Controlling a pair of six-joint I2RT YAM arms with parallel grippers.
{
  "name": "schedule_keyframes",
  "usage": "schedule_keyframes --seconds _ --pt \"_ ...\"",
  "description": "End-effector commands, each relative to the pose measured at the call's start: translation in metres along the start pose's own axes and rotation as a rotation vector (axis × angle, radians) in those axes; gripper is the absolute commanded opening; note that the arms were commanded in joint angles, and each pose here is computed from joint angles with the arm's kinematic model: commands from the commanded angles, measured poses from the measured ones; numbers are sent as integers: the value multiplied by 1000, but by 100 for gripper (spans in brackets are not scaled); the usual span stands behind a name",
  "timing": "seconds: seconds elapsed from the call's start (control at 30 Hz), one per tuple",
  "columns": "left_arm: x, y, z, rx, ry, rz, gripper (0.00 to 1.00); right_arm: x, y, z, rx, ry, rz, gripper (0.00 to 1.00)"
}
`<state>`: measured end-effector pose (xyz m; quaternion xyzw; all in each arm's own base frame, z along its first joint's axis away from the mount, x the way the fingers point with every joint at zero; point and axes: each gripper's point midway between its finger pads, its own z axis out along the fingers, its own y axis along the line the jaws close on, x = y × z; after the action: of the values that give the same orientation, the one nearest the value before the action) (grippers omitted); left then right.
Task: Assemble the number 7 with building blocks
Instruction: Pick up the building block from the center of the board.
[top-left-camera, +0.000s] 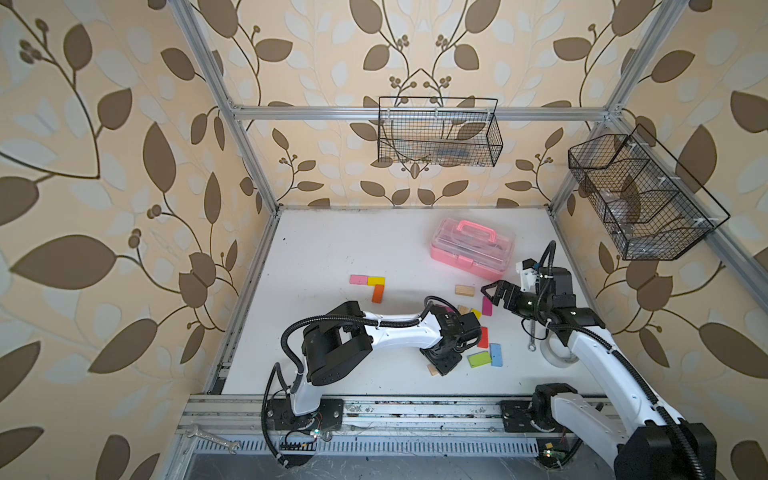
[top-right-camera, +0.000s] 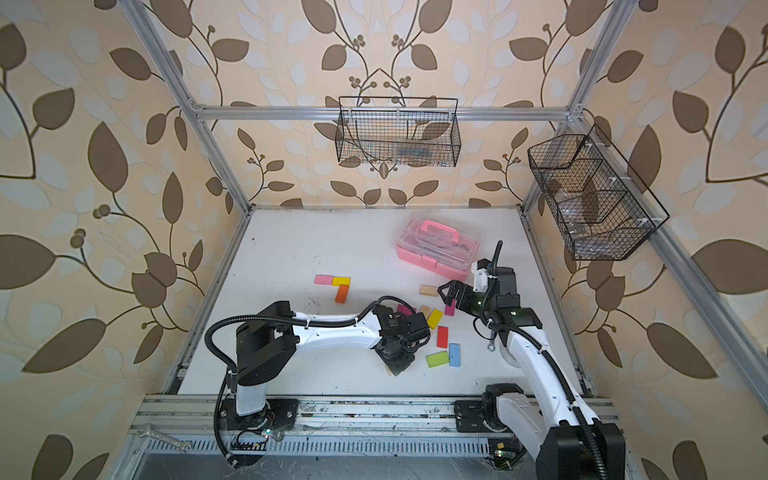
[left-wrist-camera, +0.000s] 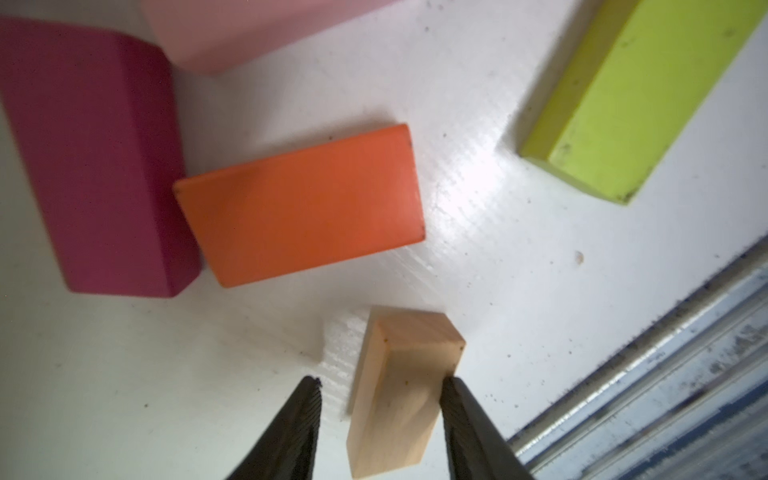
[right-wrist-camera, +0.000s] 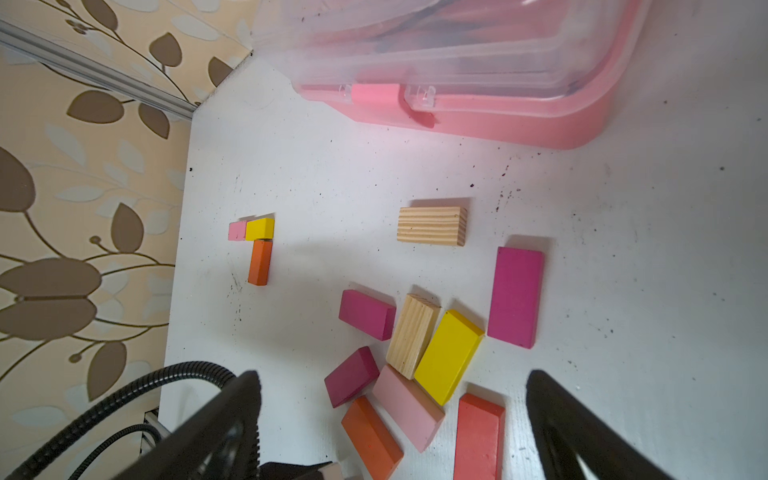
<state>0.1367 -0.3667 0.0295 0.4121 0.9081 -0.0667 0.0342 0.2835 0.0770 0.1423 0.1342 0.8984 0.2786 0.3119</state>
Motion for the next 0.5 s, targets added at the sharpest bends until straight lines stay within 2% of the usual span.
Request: schedule_keyframes --seconds 0.0,0.27,0.47 --pt "4 -4 4 -8 28 6 49 5 -1 2 -13 12 7 100" --pt "13 1 10 -42 55 -3 46 6 -1 2 -15 14 10 100" --pt "13 5 8 -60 49 -16 24 7 -1 3 -18 15 12 100"
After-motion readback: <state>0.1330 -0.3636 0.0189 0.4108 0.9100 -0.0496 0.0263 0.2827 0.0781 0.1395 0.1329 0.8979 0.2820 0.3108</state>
